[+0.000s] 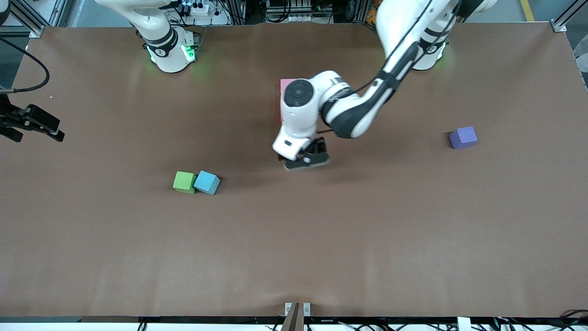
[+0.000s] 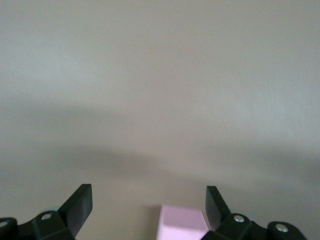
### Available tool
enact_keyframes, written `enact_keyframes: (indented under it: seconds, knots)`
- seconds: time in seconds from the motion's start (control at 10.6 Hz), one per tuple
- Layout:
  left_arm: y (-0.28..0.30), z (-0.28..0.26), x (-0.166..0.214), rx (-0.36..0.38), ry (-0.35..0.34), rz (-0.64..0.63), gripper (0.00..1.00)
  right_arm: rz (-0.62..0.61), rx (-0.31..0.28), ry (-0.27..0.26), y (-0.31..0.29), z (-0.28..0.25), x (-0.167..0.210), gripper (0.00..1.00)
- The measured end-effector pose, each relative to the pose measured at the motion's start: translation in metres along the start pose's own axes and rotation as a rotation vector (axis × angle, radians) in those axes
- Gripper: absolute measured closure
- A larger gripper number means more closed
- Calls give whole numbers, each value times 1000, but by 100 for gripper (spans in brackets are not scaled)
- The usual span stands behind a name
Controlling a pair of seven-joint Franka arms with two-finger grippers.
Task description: Arrange blocks into number 1
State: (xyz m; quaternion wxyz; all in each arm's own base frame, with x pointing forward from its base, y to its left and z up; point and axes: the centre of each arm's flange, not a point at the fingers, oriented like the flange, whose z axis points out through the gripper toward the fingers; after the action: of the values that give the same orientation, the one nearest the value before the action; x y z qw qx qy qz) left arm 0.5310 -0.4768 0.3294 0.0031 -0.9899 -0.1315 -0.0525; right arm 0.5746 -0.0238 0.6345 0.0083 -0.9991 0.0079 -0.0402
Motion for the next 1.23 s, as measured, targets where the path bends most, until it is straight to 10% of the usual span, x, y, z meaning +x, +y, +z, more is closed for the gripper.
enact_keyframes:
  seconds: [0.66, 1.23]
  knots:
    - [-165, -110, 156, 43, -49, -93, 0, 0, 0, -5, 0, 0, 0, 0]
    - [-253, -180, 157, 109, -169, -5, 0, 0, -1, -4, 0, 0, -1, 0]
